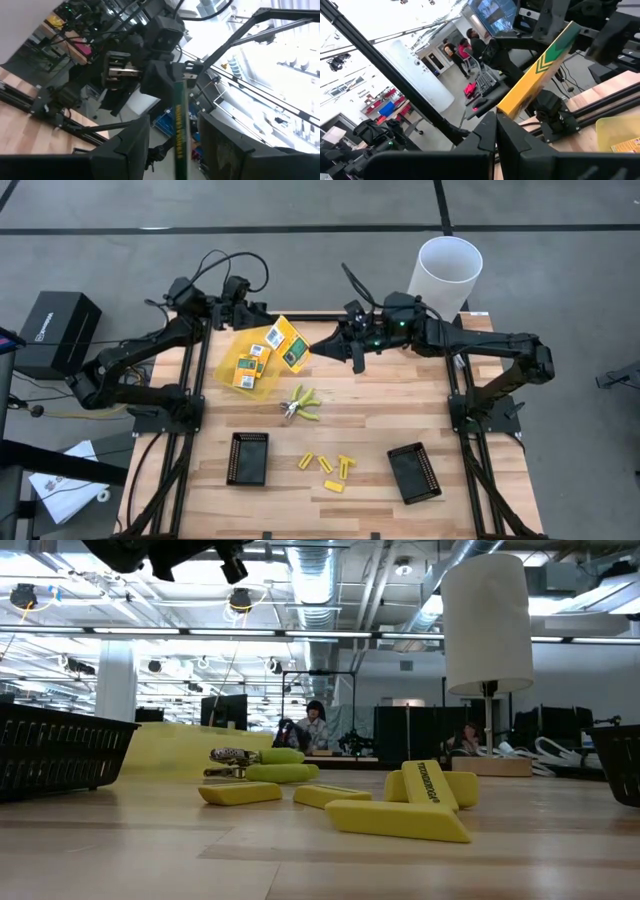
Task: Pick & Place School Supplies
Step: Put the yellow crayon box into the yellow bin
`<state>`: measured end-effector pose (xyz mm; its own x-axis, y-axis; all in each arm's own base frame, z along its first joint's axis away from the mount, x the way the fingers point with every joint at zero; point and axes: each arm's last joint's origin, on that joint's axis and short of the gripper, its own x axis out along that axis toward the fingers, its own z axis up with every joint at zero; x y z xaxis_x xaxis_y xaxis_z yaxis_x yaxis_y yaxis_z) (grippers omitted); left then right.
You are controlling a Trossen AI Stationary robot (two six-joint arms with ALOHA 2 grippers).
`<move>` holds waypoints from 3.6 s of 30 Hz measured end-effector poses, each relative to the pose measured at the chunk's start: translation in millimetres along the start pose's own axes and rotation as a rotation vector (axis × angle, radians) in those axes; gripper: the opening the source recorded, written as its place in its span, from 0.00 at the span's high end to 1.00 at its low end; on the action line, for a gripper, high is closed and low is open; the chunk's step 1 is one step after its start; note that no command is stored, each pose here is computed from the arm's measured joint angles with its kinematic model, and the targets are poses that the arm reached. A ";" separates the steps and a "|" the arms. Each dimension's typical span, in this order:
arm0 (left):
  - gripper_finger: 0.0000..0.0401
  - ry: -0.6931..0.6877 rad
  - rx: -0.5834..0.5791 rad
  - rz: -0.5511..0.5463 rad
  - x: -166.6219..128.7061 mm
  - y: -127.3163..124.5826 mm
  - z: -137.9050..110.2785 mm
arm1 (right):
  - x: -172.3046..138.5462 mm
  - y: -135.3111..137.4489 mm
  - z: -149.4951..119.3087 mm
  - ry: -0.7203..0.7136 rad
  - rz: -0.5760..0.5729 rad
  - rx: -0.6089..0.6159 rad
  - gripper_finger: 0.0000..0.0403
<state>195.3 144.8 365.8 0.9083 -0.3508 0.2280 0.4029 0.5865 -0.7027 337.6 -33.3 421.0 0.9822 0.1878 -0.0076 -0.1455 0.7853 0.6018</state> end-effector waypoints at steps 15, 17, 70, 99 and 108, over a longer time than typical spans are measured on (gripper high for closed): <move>0.59 0.037 0.001 -0.062 15.1 -7.1 -8.9 | -0.2 -0.7 0.1 0.002 -0.003 0.001 1.00; 0.59 0.042 -0.002 -0.068 17.1 -7.8 -10.3 | -0.2 -0.7 0.1 0.002 -0.004 0.001 1.00; 0.94 0.144 0.030 0.048 -8.1 44.3 -27.6 | -18.4 -37.1 28.9 -0.094 -0.133 -0.104 0.54; 0.94 -0.149 -0.004 0.821 -134.3 124.5 -127.1 | -20.3 -36.7 34.4 -0.131 -0.097 -0.033 0.68; 0.94 0.025 0.062 1.097 -139.8 107.6 -137.0 | -20.3 -36.6 34.3 -0.129 -0.094 -0.033 0.68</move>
<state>96.2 157.0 166.0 0.7742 0.3695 -0.5139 -0.6166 0.6238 -0.4803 327.1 -86.1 426.5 0.9985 0.0369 0.0414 -0.0540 0.8153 0.5765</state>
